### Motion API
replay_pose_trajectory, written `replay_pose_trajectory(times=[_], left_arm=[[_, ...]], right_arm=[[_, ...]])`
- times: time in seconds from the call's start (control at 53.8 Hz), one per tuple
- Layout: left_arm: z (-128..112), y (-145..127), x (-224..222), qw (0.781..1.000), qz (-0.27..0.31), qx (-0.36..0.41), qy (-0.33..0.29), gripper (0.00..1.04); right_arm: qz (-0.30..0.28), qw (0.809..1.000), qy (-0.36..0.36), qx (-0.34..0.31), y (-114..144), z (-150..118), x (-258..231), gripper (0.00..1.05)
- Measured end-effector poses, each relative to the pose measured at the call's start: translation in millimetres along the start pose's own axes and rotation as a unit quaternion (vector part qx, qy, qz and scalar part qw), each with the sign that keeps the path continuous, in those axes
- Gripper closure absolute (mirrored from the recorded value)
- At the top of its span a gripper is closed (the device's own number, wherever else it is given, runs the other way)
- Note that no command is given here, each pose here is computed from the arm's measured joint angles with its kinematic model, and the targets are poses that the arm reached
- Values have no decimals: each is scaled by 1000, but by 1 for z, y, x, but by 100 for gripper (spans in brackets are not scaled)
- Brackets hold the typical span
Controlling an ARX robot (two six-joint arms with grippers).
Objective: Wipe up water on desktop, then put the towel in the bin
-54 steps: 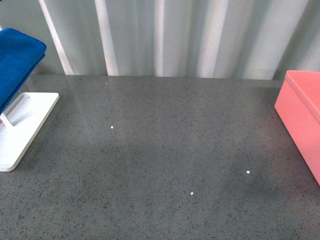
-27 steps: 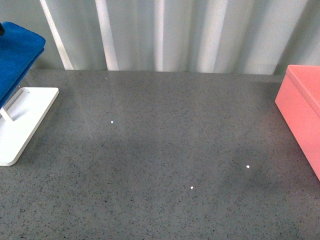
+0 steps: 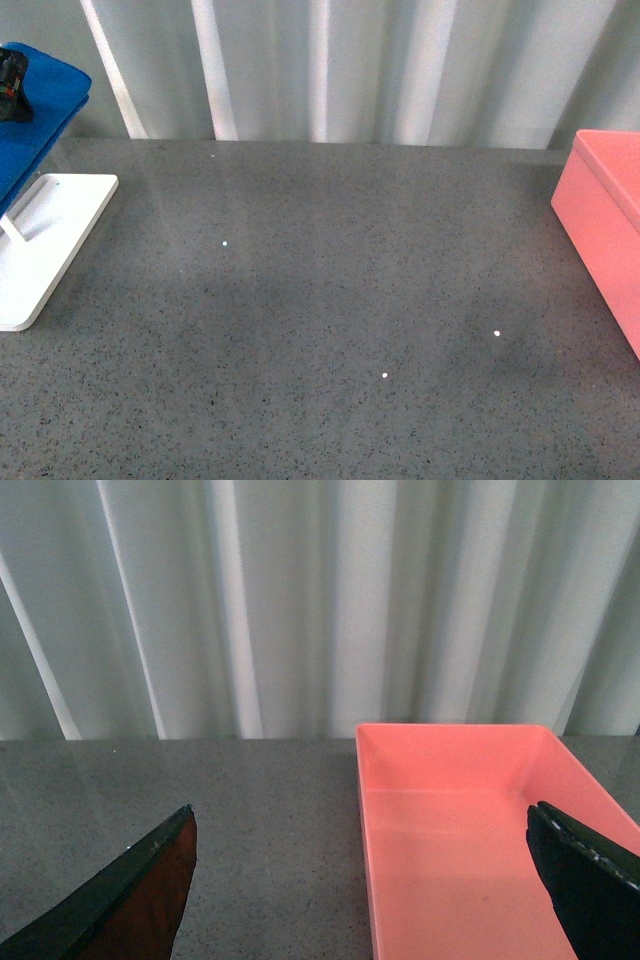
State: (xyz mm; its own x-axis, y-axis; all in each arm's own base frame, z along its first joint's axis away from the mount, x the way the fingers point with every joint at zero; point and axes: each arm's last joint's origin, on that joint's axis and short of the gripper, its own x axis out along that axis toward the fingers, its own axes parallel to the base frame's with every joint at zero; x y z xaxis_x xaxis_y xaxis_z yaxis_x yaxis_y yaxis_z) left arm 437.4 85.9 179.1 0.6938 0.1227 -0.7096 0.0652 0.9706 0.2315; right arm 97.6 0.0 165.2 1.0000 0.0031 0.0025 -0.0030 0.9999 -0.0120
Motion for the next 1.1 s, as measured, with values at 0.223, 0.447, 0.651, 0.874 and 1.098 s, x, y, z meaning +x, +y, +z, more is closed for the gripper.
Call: replay_pose_trajectory(times=[0.223, 0.447, 0.651, 0.874, 1.098], left_arm=[[-7, 1, 3, 1000, 0, -14, -1, 23], [-16, 2, 5, 1000, -1, -23, 6, 66], [-6, -2, -18, 997, -47, -39, -48, 94], [29, -14, -75, 979, -104, -58, -166, 98], [38, -47, -131, 938, -199, -82, -274, 98]], right_arm=[[0, 1000, 0, 0, 0, 0, 0, 7], [0, 1000, 0, 0, 0, 0, 0, 7], [0, 1000, 0, 0, 0, 0, 0, 7], [0, 1000, 0, 0, 0, 0, 0, 7], [0, 1000, 0, 0, 0, 0, 0, 7]])
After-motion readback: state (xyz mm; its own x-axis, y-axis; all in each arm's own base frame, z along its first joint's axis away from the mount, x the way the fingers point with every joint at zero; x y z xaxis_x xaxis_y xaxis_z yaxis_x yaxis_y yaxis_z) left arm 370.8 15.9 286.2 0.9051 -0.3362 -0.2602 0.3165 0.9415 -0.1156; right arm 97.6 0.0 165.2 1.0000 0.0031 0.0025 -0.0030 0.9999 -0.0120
